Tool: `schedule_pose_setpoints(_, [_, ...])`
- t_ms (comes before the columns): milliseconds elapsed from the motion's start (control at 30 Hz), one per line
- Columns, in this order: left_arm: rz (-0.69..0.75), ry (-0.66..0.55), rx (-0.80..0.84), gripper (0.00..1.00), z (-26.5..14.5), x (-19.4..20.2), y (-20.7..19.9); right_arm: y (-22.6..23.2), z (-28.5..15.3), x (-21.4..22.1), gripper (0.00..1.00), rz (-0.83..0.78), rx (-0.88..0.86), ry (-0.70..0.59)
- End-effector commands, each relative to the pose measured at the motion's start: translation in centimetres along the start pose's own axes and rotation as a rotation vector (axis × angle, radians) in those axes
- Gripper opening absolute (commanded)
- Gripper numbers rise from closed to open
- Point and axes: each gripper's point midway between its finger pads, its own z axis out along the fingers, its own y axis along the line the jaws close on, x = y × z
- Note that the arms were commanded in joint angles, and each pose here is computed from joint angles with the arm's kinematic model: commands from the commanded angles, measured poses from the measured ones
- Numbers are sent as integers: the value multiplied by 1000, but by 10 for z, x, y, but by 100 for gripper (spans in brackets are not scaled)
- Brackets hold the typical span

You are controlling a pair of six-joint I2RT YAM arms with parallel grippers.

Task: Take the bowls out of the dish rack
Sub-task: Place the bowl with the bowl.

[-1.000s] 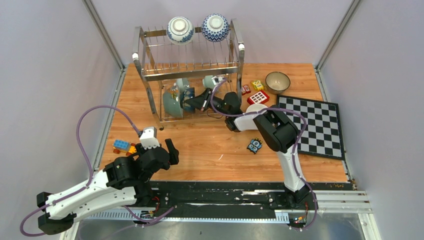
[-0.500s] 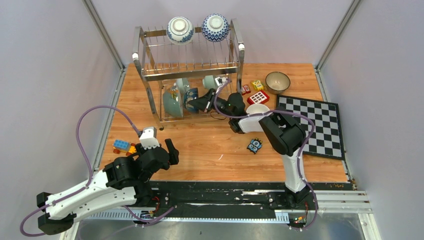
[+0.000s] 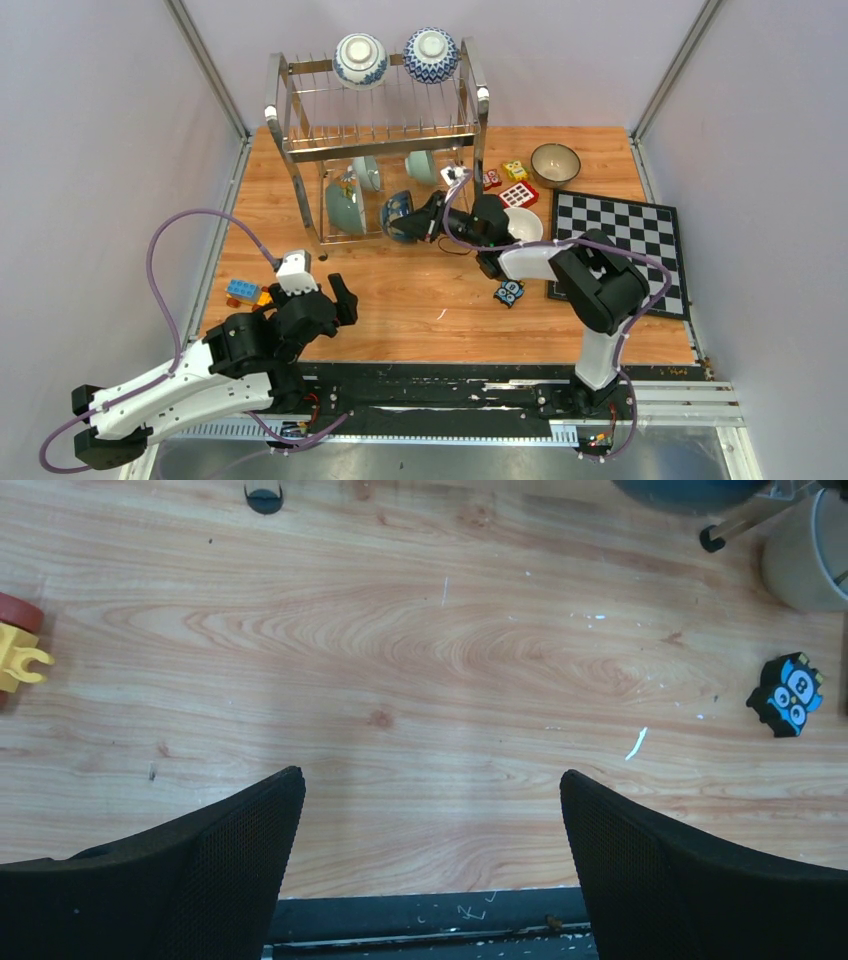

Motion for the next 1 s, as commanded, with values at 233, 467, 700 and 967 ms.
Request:
schedule_pose_setpoints(233, [-44,-158,-105,100,-2,-40,9,50,-52,17,3,-265,3,106])
schedule_pose_setpoints(467, [44,-116,-148,100,-1,-43,-1,74,-93,30,3,-427,100,230])
schedule_pose_setpoints(700, [95,-104,-97,100,0,-49,-20,93,-124,48,3,-594,190,380])
schedule_pose_setpoints(967, [80,-101,278,100,-9,-43,-76,105,-150,68,3,-820,271,530])
